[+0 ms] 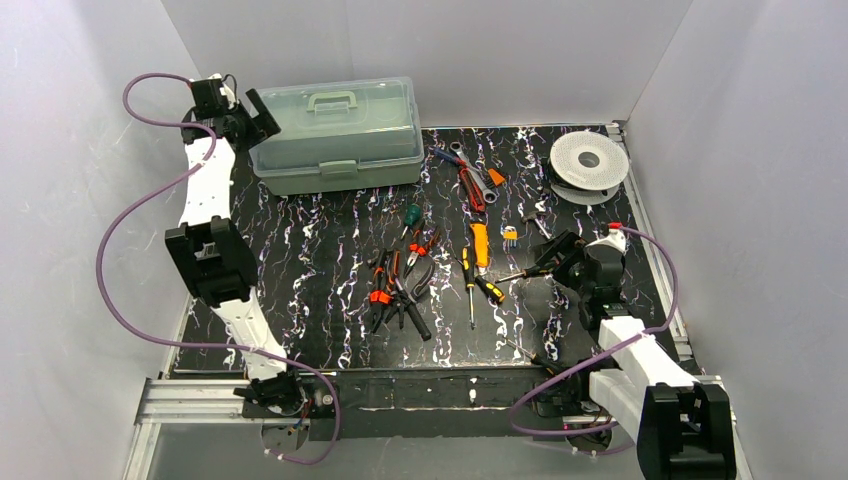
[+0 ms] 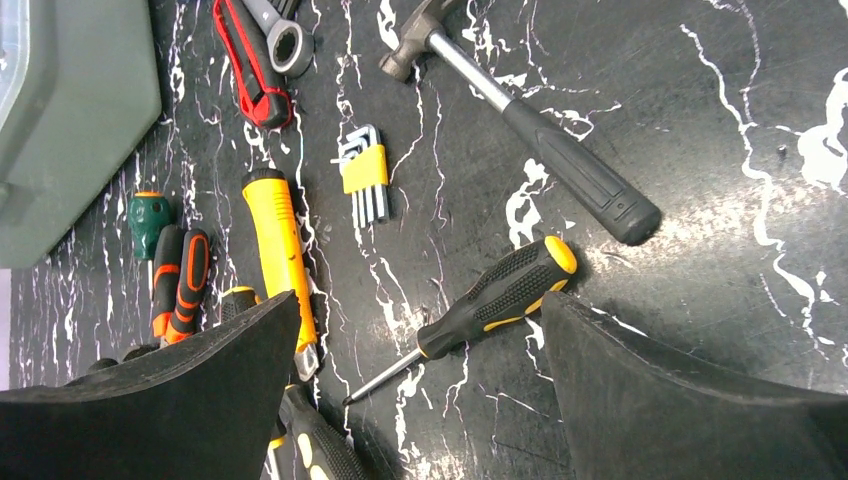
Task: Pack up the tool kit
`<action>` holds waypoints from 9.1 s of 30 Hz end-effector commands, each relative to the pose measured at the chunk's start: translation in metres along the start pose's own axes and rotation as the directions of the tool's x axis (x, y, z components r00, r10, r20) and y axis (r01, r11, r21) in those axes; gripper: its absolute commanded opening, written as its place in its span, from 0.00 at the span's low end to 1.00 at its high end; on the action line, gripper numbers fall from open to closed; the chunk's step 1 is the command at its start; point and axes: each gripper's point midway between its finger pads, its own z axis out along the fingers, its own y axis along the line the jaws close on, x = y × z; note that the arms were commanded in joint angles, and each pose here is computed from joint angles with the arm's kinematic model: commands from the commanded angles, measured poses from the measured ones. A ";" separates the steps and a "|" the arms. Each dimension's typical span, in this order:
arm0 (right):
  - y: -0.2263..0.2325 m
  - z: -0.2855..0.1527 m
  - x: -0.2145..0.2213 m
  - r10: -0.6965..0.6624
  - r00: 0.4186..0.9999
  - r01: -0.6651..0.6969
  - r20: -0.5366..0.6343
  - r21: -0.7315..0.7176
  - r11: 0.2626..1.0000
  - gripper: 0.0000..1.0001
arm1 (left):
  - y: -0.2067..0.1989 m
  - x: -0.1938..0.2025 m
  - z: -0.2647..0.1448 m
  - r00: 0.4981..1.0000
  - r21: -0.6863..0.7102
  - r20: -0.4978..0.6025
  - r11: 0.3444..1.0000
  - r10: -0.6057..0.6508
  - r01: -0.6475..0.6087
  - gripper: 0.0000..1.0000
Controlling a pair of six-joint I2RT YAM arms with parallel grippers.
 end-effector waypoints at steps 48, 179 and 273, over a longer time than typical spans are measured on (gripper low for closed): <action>0.036 0.004 -0.017 -0.053 0.999 0.053 -0.001 -0.091 0.994 0.90 | -0.134 0.140 -0.189 0.965 0.337 0.252 0.928 0.072 -0.157 0.79; 0.030 -0.151 0.112 -0.436 0.479 0.694 -0.762 0.026 0.719 0.87 | -0.098 0.213 -0.242 0.912 0.441 -0.017 0.822 0.409 -0.360 0.98; 0.214 0.052 0.022 0.082 0.797 -0.548 -0.599 -0.659 0.515 0.90 | -0.201 0.217 -0.162 0.912 0.634 -0.290 0.772 0.291 -0.045 0.98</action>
